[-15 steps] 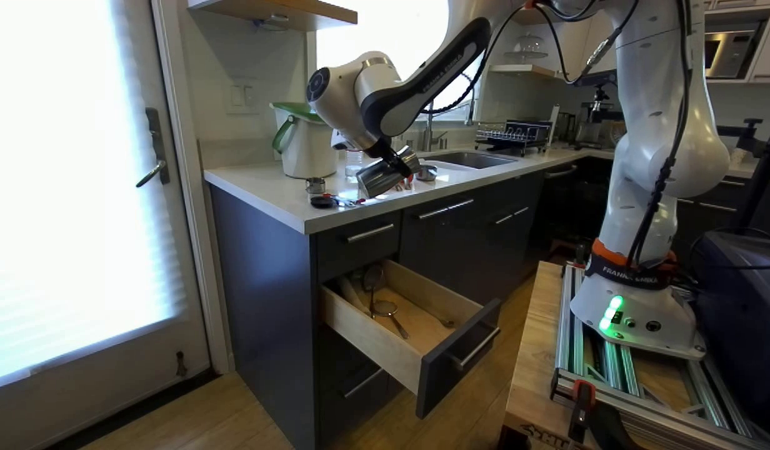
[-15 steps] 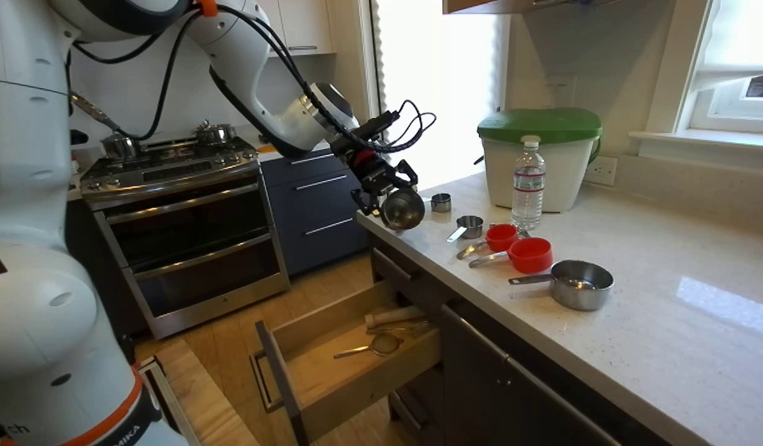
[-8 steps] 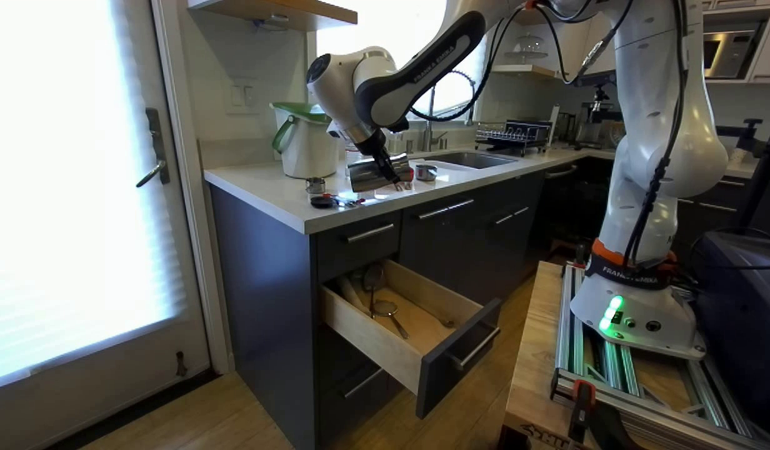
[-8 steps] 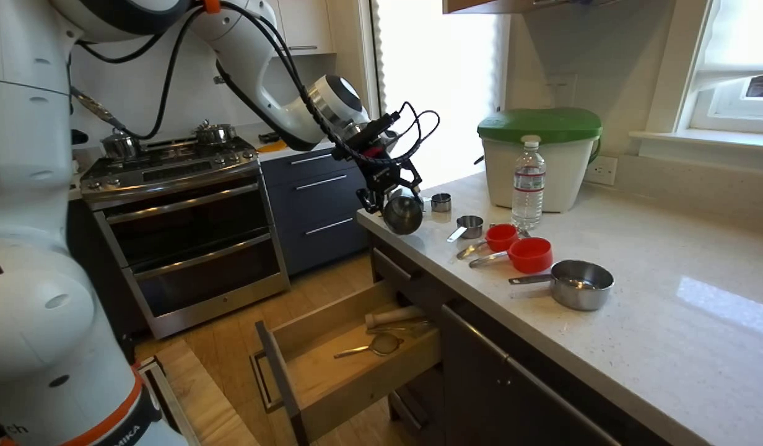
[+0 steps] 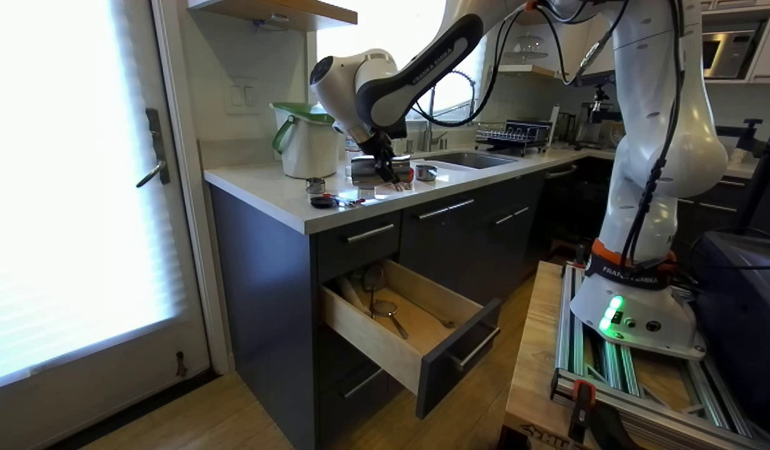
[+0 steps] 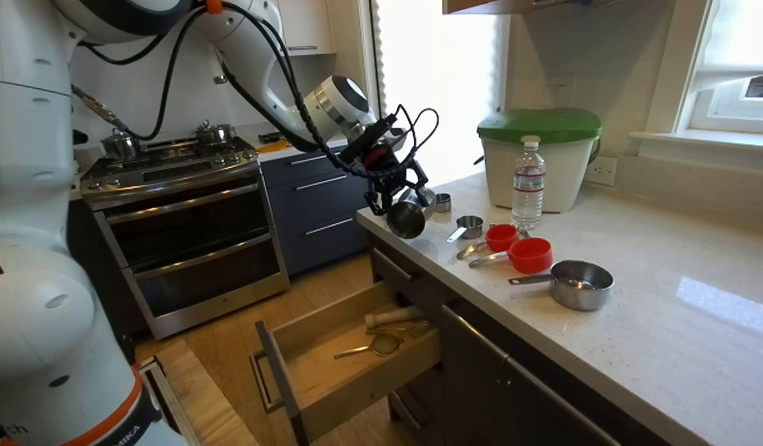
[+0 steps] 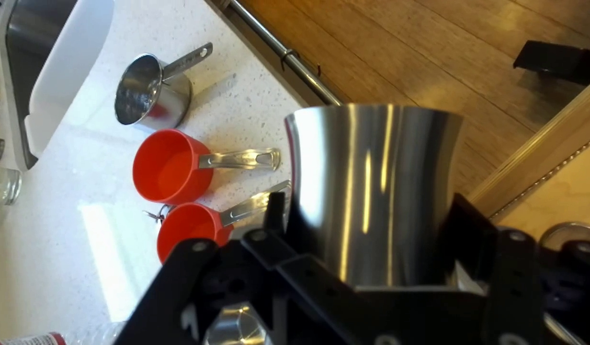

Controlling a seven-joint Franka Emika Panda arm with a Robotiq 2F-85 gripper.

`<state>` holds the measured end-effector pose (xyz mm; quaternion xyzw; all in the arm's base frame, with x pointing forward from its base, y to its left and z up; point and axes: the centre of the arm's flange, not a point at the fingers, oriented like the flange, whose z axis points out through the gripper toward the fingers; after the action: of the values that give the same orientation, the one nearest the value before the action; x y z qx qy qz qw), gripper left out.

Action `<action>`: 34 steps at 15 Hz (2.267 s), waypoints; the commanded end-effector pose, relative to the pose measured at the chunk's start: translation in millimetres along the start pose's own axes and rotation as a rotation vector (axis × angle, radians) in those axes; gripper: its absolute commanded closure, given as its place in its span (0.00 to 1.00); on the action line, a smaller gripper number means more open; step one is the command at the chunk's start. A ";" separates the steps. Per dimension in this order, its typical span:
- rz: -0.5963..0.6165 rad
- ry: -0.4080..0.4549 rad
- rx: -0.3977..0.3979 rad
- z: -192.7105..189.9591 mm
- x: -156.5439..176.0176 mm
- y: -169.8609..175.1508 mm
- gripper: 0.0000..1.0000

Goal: Remove the cocktail shaker from the drawer and put it on the counter top

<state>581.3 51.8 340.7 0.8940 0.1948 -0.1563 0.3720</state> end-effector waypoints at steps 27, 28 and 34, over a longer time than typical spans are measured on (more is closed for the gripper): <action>0.314 0.076 0.327 14.1 53.9 36.8 0.44; 0.322 0.076 0.330 14.8 55.8 38.9 0.44; 0.349 0.070 0.316 18.7 67.1 47.4 0.44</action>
<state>647.5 23.8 332.3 0.9647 0.0393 -0.0908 0.2442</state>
